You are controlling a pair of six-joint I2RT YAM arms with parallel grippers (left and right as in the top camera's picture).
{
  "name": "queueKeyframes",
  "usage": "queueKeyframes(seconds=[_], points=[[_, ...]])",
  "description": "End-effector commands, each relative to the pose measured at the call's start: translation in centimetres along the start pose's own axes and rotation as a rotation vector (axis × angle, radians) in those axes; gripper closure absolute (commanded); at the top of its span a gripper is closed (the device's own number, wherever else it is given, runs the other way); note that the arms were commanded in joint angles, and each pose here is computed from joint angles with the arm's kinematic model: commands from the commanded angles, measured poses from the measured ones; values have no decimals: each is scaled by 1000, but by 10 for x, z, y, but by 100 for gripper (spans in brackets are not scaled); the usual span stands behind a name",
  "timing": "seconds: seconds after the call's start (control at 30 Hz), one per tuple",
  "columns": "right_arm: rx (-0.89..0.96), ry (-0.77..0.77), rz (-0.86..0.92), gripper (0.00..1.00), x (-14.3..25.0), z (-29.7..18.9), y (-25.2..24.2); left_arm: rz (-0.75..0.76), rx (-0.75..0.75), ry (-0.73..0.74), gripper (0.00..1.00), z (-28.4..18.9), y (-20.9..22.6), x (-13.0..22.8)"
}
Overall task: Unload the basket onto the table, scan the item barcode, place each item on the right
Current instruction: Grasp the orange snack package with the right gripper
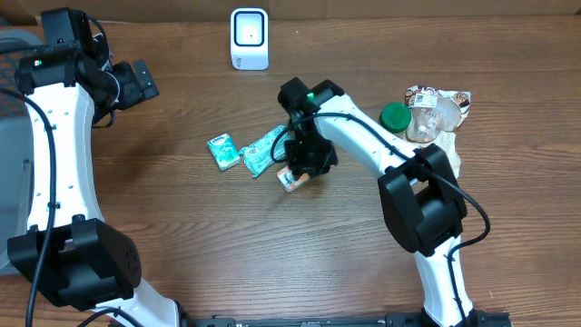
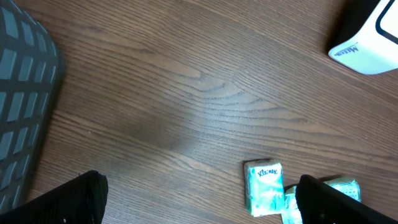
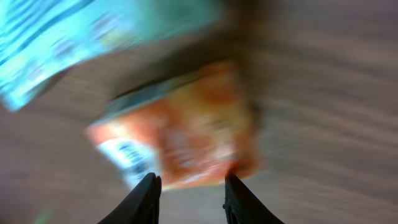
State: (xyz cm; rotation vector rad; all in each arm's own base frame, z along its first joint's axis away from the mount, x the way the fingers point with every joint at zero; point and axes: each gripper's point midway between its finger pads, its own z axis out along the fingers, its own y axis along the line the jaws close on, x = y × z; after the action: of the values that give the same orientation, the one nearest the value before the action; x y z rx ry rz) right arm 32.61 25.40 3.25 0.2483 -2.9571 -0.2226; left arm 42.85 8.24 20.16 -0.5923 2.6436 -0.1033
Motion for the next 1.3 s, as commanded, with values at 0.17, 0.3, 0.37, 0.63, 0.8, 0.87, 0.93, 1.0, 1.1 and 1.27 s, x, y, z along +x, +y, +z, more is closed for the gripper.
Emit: queueKeyframes(seconds=[0.17,0.3,0.37,0.63,0.8,0.87,0.93,1.0,1.1,1.27], points=[[69,-110,-50,73,-39,-5,-48,-24,3,-5,0,-3,1,0],[-142,-63,-271,62,-27,-6,-12,-24,3,-5,0,-3,1,0],[-154,-55,-280,59,-25,-6,-10,-24,3,-5,0,-3,1,0],[-145,12,-261,58,-8,15,-20,-24,3,-5,0,-3,1,0],[-134,24,-238,79,-6,23,-32,-24,3,-5,0,-3,1,0],[-130,7,-230,95,-11,20,-36,-24,3,-5,0,-3,1,0],[-91,-15,-234,96,-19,17,-46,-24,3,-5,1,-3,1,0],[-55,-42,-305,96,-26,12,-55,-24,3,-5,0,-3,1,0],[-42,-73,-509,96,-34,5,-58,-24,3,-5,1,-3,1,0],[121,-149,-934,96,-62,-3,-71,-24,3,-5,1,-3,1,0]])
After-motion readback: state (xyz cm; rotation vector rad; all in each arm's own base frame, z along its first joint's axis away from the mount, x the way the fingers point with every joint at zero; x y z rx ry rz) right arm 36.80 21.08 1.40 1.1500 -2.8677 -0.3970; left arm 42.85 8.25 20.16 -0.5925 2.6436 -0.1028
